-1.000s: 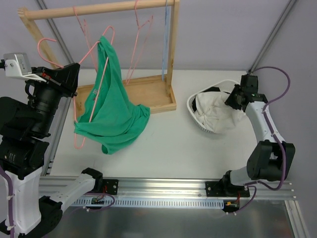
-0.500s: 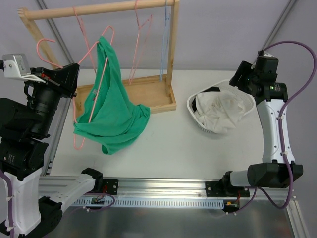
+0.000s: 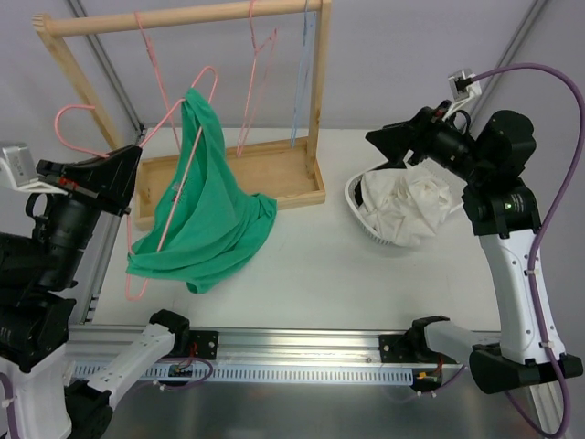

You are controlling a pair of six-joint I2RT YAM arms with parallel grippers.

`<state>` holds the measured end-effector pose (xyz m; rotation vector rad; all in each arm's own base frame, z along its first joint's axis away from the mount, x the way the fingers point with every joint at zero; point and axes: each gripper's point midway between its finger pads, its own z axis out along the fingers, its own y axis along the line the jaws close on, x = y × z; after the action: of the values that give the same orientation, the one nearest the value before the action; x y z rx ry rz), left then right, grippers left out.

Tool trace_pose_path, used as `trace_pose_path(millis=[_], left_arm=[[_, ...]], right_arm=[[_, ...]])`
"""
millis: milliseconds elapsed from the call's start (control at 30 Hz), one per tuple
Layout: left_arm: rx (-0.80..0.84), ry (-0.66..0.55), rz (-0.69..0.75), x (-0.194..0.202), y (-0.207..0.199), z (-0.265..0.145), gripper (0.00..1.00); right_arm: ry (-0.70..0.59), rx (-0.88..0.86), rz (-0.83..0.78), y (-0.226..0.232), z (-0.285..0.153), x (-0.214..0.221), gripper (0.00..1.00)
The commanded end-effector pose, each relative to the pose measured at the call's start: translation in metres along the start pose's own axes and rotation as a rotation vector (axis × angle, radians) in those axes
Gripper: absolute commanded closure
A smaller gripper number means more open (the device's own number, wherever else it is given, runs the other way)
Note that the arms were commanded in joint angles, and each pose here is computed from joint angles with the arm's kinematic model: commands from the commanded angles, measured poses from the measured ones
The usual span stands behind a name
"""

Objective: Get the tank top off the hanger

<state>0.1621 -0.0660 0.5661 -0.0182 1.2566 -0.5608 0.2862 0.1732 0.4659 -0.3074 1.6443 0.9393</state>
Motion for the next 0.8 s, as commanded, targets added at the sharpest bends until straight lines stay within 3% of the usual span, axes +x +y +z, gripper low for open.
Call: trace_pose_path(millis=[0,233,467,767], left_arm=[[0.124,-0.074,-0.027,-0.023,-0.025,-0.024,0.97],[0.346,-0.005,-0.102,-0.022,-0.066,-0.064,0.96],[0.477,0.079,-0.133,-0.015,-0.089,-0.09,0.96],[0.522,0.089,-0.163,-0.029,-0.102,-0.085,0.96]], right_arm=[[-0.047,-0.334,0.011,0.064,0.0,-0.026,0.32],[-0.031,-0.664,-0.072,0.143,-0.005,-0.028,0.25],[-0.02,-0.791,-0.141,0.181,0.0,-0.013,0.28],[-0.016,-0.859,-0.173,0.207,-0.001,0.011,0.21]])
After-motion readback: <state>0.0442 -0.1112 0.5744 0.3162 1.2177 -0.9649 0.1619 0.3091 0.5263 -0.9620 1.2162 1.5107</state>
